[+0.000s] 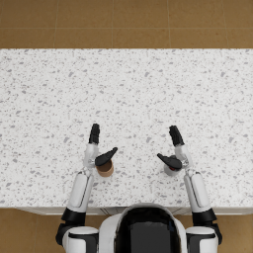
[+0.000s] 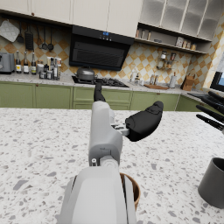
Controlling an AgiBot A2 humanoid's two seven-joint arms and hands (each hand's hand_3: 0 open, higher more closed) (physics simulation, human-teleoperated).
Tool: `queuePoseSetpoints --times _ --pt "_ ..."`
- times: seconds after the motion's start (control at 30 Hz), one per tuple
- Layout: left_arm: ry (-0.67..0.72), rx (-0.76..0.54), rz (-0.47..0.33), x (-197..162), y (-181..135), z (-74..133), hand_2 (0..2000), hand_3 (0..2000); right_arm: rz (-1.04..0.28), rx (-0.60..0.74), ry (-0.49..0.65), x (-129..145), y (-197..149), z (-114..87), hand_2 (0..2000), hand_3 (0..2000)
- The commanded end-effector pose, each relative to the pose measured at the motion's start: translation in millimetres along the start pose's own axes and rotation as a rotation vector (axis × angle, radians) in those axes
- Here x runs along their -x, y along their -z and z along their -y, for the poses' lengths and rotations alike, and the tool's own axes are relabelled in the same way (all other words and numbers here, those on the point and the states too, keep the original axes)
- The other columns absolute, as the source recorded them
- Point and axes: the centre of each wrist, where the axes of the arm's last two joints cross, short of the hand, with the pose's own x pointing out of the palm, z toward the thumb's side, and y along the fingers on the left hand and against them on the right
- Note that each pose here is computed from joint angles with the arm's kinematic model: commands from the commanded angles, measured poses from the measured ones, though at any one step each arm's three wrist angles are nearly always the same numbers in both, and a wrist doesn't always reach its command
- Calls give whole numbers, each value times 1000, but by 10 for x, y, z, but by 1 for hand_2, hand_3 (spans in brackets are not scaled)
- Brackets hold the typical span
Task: Pick up two cups and pour the berry on the right into the cup on the left
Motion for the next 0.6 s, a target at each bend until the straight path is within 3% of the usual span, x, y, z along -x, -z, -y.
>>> queuePoseSetpoints --times 0.03,0.6 --pt "0 0 0 0 0 0 0 0 0 0 0 0 0 0 0 0" --pt "0 0 0 0 0 0 0 0 0 0 0 0 0 0 0 0"
